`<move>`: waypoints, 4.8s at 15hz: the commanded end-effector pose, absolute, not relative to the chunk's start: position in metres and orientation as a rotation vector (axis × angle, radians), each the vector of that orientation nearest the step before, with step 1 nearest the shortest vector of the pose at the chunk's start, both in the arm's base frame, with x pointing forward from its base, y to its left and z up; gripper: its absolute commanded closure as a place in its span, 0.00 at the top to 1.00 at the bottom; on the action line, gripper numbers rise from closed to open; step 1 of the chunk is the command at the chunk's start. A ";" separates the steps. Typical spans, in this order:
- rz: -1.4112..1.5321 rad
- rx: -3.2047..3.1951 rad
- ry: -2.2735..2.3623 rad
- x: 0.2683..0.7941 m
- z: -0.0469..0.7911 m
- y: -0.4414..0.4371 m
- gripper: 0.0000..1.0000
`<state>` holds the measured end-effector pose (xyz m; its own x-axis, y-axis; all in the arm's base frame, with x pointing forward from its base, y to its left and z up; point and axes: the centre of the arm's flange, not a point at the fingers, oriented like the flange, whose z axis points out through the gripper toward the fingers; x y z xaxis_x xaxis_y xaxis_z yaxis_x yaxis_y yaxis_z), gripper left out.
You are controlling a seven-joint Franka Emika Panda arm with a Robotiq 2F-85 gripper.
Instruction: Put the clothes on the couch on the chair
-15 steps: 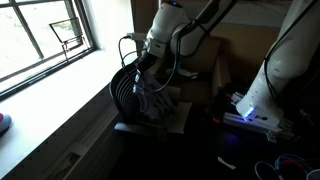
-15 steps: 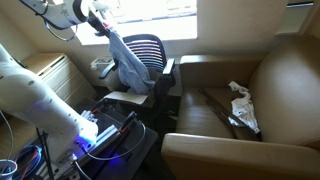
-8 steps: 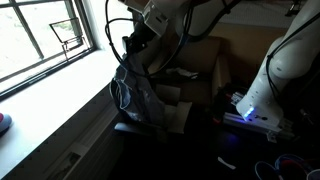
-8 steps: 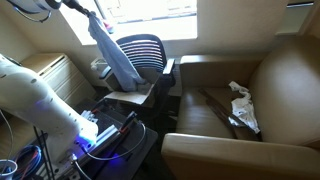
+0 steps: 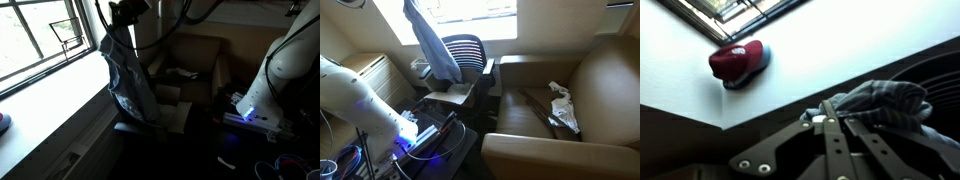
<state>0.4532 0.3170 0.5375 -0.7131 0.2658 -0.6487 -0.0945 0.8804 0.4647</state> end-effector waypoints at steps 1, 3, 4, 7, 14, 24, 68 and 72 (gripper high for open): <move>0.710 0.313 2.150 0.460 0.634 0.343 0.00; 0.723 0.280 2.168 0.449 0.620 0.325 0.02; 0.745 0.315 2.130 0.448 0.644 0.326 0.02; 0.761 0.344 2.105 0.450 0.661 0.326 0.00; 0.943 0.243 1.772 0.491 0.736 0.391 0.00; 0.998 0.325 1.590 0.494 0.799 0.294 0.00; 0.230 1.400 2.107 0.605 0.675 0.205 0.00; 0.538 1.278 2.028 0.620 0.636 0.268 0.00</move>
